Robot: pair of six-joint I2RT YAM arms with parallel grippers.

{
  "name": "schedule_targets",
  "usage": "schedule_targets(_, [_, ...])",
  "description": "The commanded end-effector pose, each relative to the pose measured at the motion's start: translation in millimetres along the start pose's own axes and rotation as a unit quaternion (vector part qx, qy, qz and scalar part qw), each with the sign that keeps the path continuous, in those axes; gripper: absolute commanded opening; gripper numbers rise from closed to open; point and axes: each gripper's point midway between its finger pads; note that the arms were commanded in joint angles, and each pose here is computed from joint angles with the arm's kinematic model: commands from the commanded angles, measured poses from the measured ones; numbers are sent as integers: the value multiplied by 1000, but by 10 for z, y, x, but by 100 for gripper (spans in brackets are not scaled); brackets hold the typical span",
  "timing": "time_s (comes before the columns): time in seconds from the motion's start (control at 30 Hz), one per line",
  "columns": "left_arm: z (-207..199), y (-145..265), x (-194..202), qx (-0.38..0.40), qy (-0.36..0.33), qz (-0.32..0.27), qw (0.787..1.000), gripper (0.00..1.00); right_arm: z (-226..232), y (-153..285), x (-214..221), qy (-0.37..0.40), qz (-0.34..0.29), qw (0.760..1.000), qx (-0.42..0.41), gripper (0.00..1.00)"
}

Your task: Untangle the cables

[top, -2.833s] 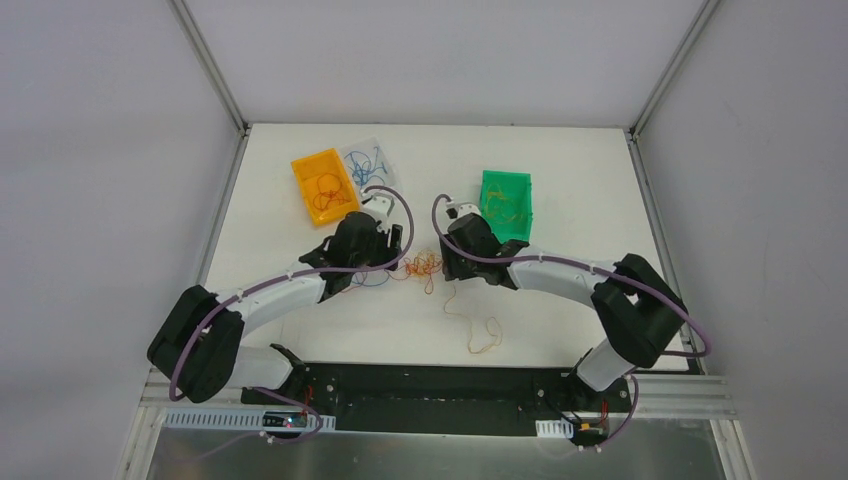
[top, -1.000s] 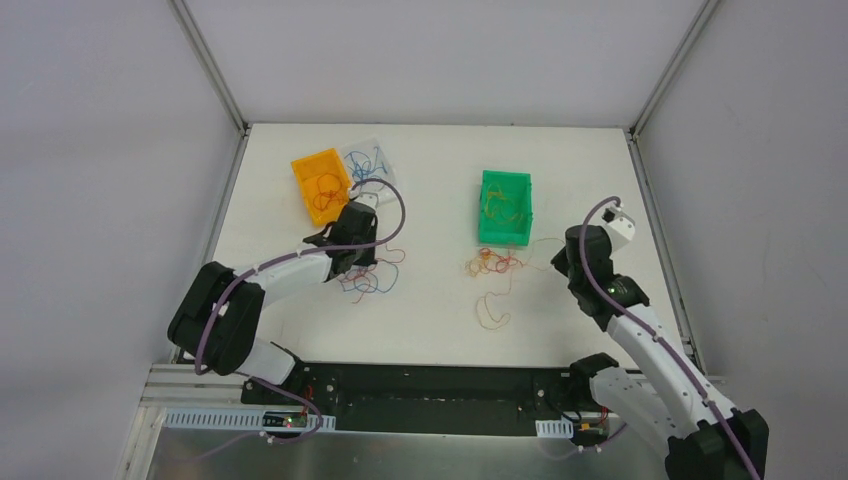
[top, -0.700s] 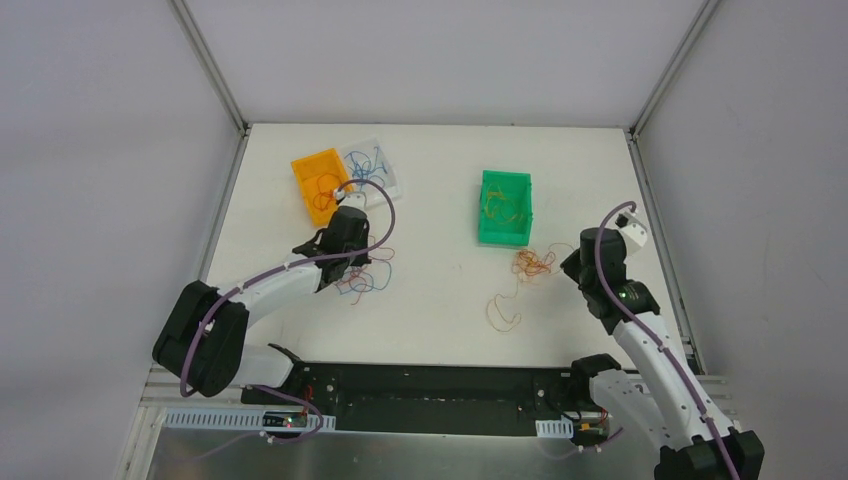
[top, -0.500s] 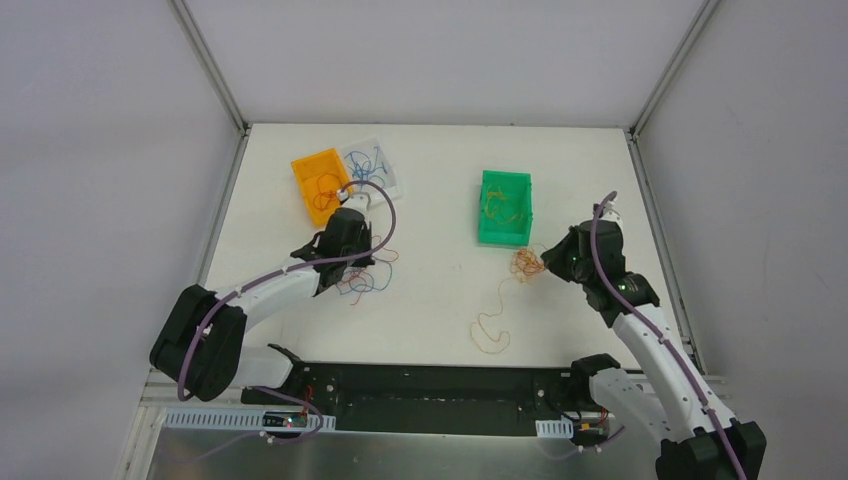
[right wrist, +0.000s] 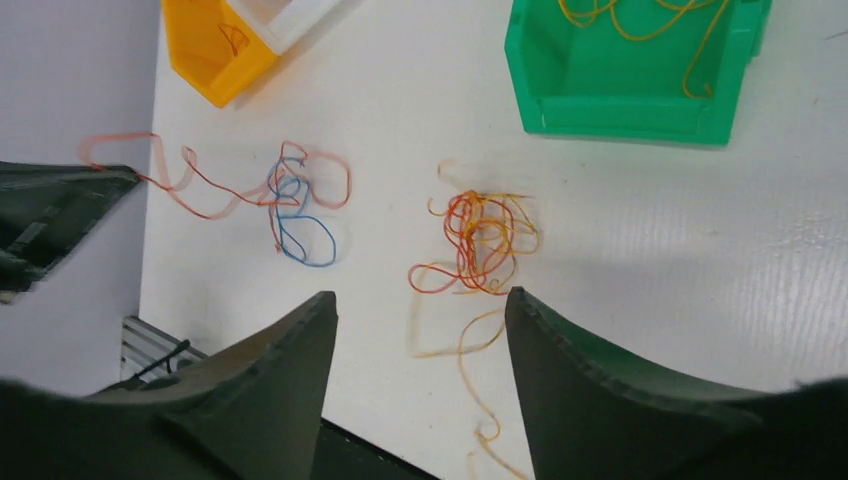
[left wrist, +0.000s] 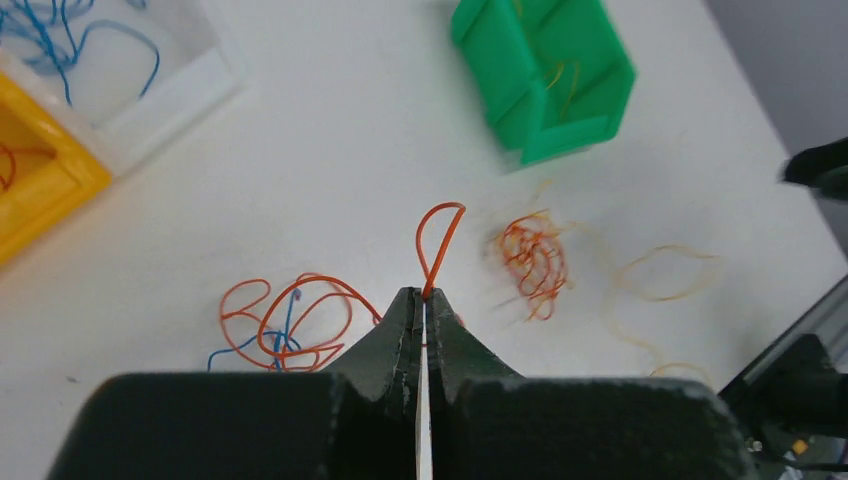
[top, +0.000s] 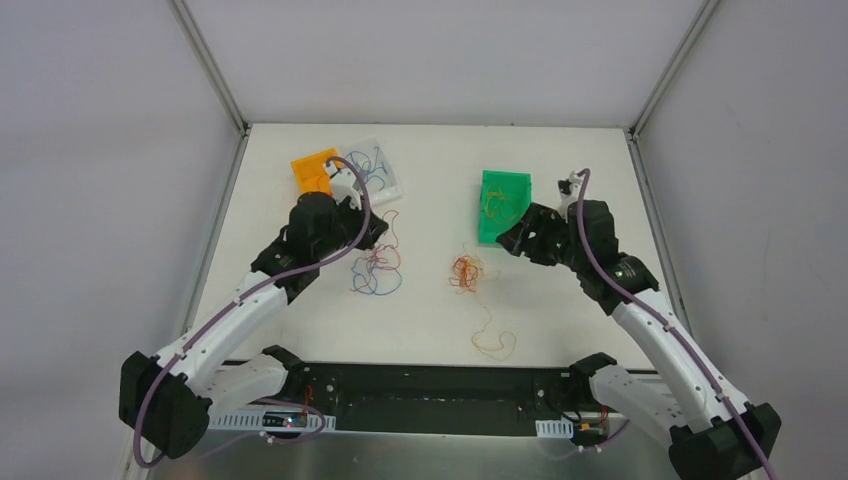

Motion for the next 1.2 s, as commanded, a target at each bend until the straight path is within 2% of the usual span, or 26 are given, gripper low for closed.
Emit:
schedule_targets(0.0, [-364,355,-701,68,15,-66,995,0,57,-176,278,6,71,997,-31,72])
schedule_targets(0.07, [-515,424,-868,103,17,-71,992,0,218,-208,413,20,91,993,-78,75])
schedule_targets(0.23, [-837,557,-1201,182,28,-75,980,0,536,-276,588,62,90,982,-155,81])
schedule_targets(0.37, [-1019,689,-1506,225,29,-93,969,0,737,-351,652,101,81,974,-186,95])
schedule_targets(0.43, [-1081,730,-1614,239,30,-96,966,0,839,-364,664,121,69,970,-201,98])
schedule_targets(0.7, [-1238,857,-1900,274,48,-106,955,0,963,-672,718,163,32,965,-202,98])
schedule_targets(0.83, [-1270,971,-2045,279,39,-126,951,0,999,-911,964,168,60,964,-198,96])
schedule_targets(1.0, [-1248,1057,-2195,265,37,-147,952,0,1211,-1009,1462,153,110,950,-248,95])
schedule_targets(1.07, [-1243,1064,-2205,263,39,-148,953,0,1284,-1021,1567,136,120,946,-269,91])
schedule_targets(1.1, [-1244,1070,-2215,263,41,-149,952,0,1296,-1045,1598,133,120,946,-271,84])
schedule_targets(1.17, [-1246,1082,-2227,262,42,-150,952,0,1244,-1148,1609,130,112,953,-249,58])
Point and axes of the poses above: each gripper's point midway between its finger pads, its own y axis back along the fingers, its own z axis along the line the jaws close on, x = y × z, and after that the axes turned 11 degrees about -y, right-handed
